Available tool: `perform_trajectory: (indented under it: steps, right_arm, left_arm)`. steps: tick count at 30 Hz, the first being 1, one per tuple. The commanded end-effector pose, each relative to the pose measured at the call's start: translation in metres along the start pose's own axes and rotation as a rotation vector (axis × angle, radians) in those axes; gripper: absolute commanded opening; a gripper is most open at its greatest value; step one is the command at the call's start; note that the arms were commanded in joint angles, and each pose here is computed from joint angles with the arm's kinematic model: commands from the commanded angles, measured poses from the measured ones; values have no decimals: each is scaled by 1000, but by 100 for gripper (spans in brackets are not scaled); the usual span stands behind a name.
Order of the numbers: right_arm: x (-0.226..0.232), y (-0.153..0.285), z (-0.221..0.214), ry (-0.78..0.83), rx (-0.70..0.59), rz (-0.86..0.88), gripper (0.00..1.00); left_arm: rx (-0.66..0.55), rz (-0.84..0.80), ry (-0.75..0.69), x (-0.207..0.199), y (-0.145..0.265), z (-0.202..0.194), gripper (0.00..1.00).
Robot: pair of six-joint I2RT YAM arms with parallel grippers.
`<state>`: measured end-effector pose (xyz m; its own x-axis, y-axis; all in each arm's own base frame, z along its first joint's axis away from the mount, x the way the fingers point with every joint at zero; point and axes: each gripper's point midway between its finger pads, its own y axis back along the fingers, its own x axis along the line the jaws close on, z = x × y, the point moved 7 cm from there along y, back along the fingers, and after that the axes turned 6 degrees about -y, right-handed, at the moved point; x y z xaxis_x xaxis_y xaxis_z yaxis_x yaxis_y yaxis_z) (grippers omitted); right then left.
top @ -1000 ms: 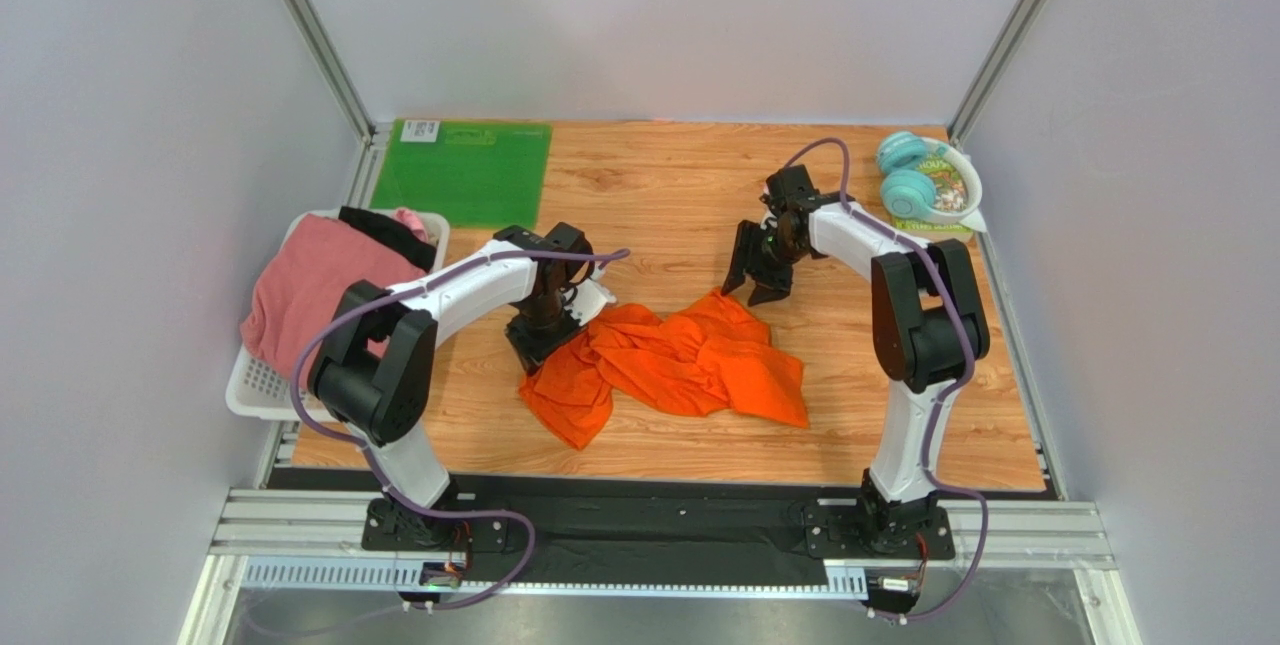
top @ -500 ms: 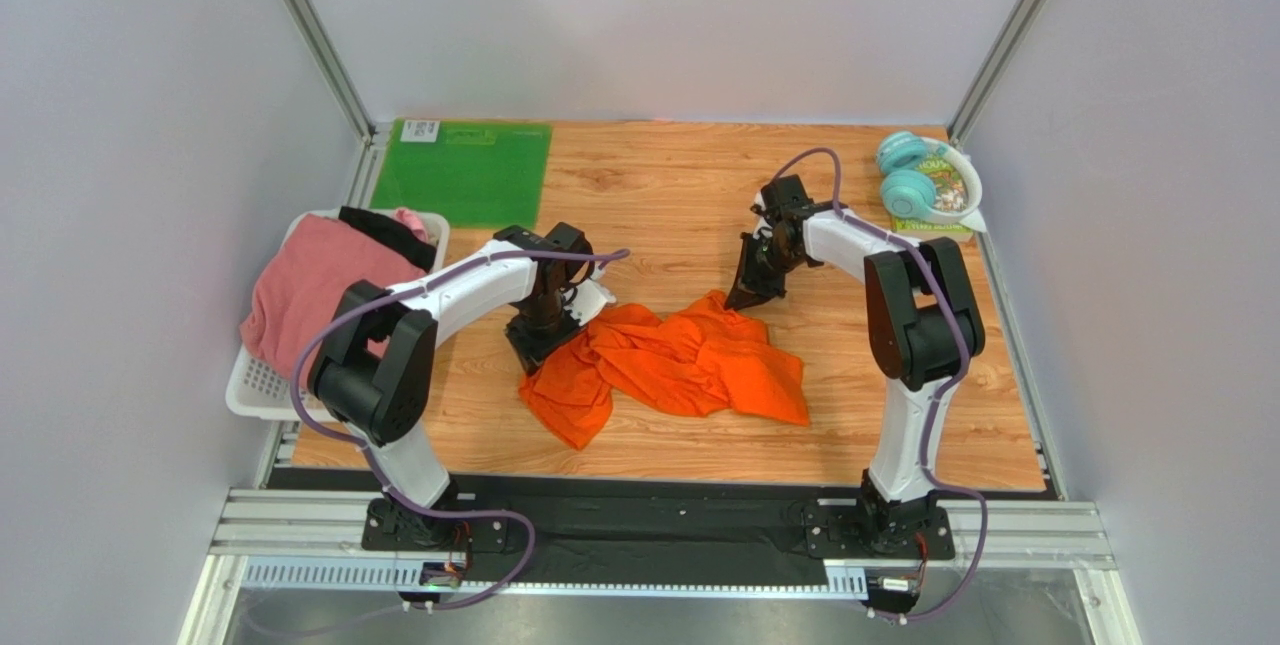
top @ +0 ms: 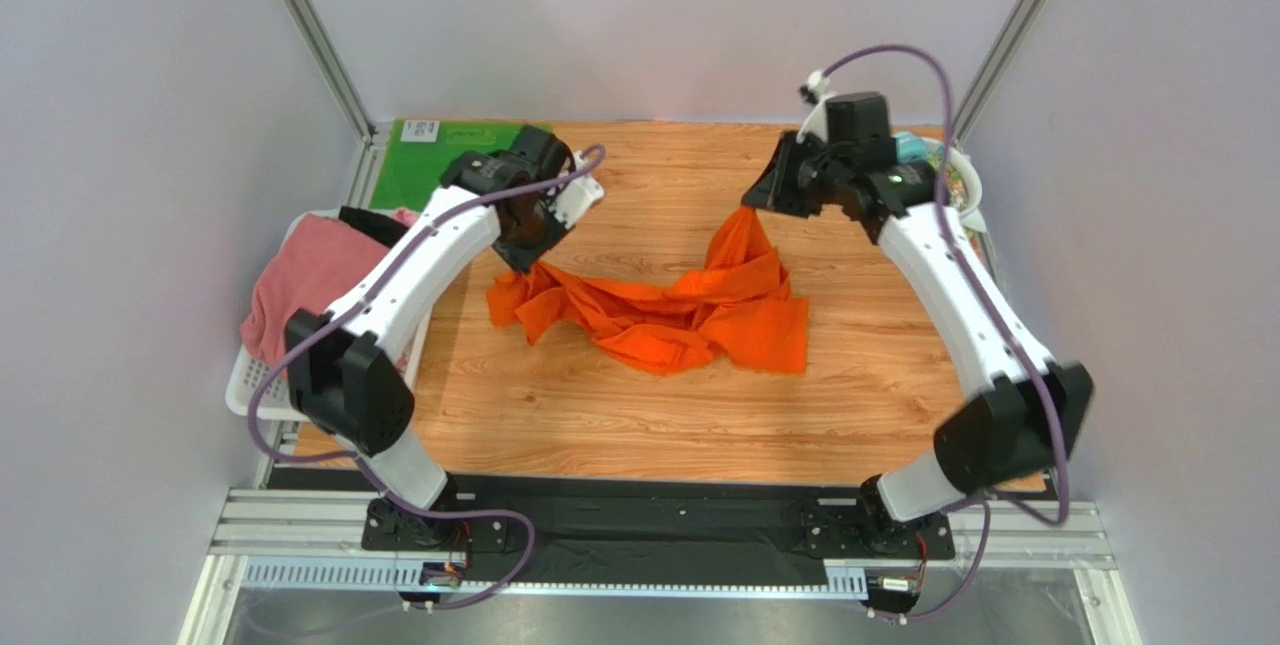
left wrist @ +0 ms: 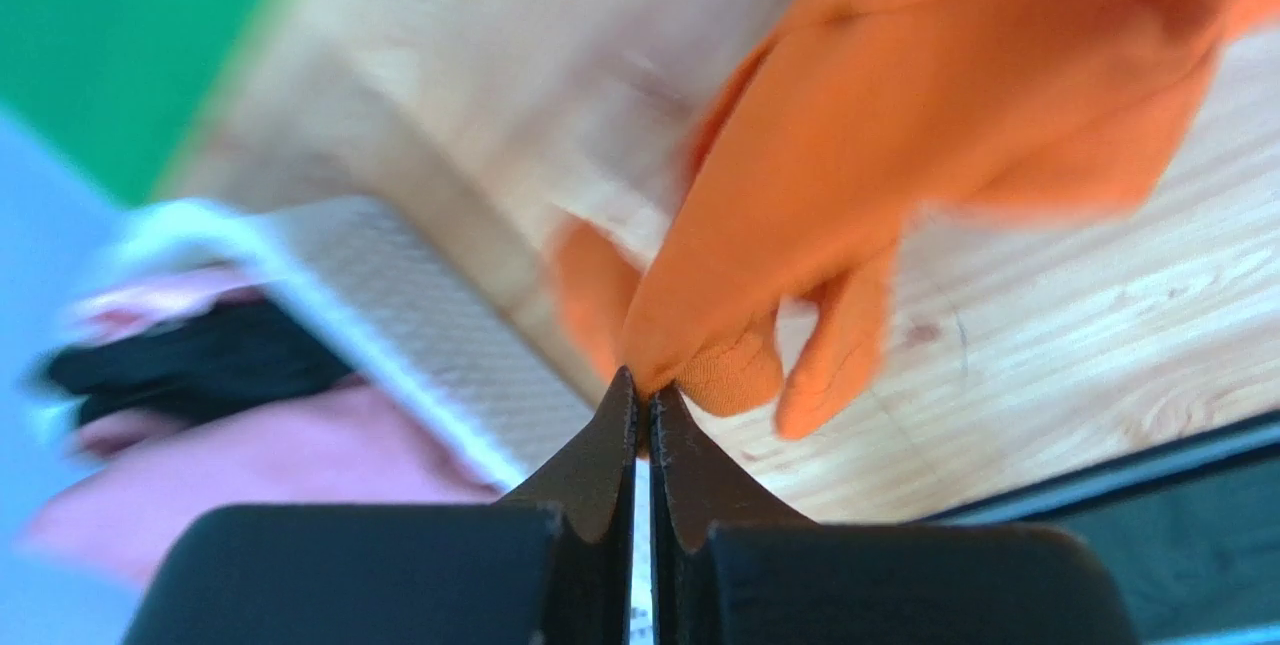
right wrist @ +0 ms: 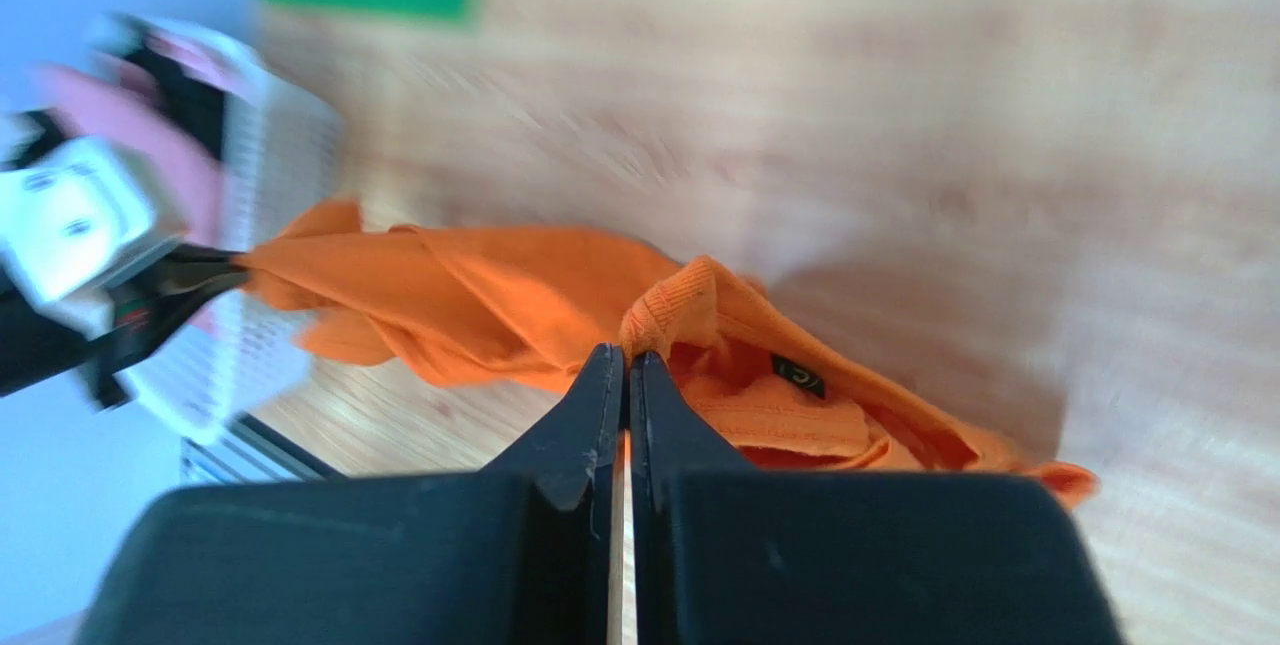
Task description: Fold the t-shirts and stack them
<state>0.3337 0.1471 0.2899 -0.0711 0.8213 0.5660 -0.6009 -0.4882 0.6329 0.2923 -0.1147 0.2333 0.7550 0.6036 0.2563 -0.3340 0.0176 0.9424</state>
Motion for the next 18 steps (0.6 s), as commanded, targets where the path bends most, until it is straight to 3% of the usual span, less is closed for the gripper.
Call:
perform_trajectory:
  steps: [1,6,18]
  right_arm:
    - [44,95,15,82,-217,115,0]
    - [55,163,-6,106,-334,177,0]
    - [79,278,-34,138,-516,270,0]
  left_arm:
    - [-109,148,-6,17,96,-17,0]
    - [-194,218,20,14,142,-39,0]
    - [-243,255,58,1,189,-80,0]
